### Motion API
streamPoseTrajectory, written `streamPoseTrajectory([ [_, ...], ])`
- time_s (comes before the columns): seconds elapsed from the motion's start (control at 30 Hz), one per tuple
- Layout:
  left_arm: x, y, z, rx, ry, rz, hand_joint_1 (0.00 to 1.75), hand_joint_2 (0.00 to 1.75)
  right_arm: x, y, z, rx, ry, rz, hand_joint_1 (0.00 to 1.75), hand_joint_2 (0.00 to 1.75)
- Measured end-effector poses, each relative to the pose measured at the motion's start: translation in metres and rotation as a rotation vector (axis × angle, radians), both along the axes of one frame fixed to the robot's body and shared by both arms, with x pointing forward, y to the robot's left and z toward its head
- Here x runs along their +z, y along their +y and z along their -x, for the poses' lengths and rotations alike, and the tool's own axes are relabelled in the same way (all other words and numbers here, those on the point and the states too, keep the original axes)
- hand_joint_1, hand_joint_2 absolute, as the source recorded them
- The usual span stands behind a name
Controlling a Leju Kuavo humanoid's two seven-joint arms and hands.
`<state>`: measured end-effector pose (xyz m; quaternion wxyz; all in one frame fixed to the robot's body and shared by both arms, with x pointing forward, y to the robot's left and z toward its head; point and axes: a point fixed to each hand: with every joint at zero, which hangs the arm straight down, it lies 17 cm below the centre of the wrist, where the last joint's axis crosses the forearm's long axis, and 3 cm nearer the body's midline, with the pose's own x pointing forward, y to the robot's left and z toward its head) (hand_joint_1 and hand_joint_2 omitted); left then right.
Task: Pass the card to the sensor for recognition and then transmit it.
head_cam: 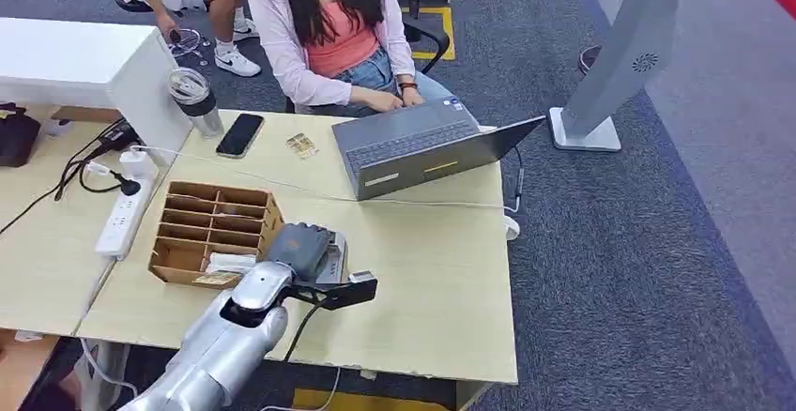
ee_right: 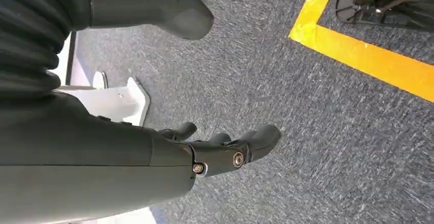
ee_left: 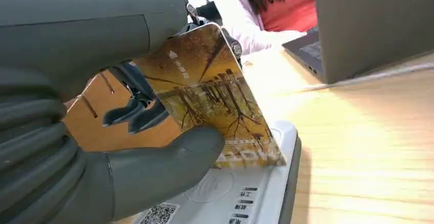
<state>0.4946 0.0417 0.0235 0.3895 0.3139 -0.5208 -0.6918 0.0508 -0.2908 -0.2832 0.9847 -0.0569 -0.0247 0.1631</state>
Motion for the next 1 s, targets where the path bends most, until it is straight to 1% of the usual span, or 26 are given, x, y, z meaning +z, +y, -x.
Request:
streamPoseTrajectory([
  [0.07,0.012,0.0,-0.005,0.014,-0.063,0.041,1.75,1.75,0.0,0.0,0.001,-0.006,0.002,0.001,0.0,1.75],
  [0.33,0.015,0.003,-0.008,0.02,-0.073,0.046,1.75,1.75,0.0,-0.001,0.003,-0.02,0.005,0.0,0.0,1.75],
  [0.4,0.021,0.002,-0.009,0.021,-0.102,0.062,1.75,1.75,0.0,0.0,0.003,-0.021,0.005,0.0,0.0,1.75],
  [0.47,0.036,0.004,-0.015,0.027,-0.164,0.105,1.75,1.75,0.0,-0.001,0.004,-0.022,0.004,0.002,0.0,1.75],
  [0.57,0.084,0.017,-0.036,0.046,-0.29,0.187,1.75,1.75,-0.001,-0.002,0.004,-0.015,0.005,0.007,0.0,1.75],
  [0.67,0.139,0.049,-0.063,0.073,-0.427,0.225,1.75,1.75,-0.001,-0.002,0.007,-0.007,0.008,0.009,0.0,1.75],
  [0.73,0.173,0.081,-0.081,0.105,-0.512,0.227,1.75,1.75,-0.001,-0.002,0.008,0.0,0.01,0.01,0.0,1.75],
  [0.9,0.224,0.162,-0.116,0.201,-0.615,0.137,1.75,1.75,-0.001,-0.003,0.009,0.012,0.017,0.012,0.0,1.75],
  [1.0,0.246,0.192,-0.125,0.239,-0.661,0.112,1.75,1.75,-0.001,-0.004,0.009,0.016,0.017,0.014,0.0,1.75],
])
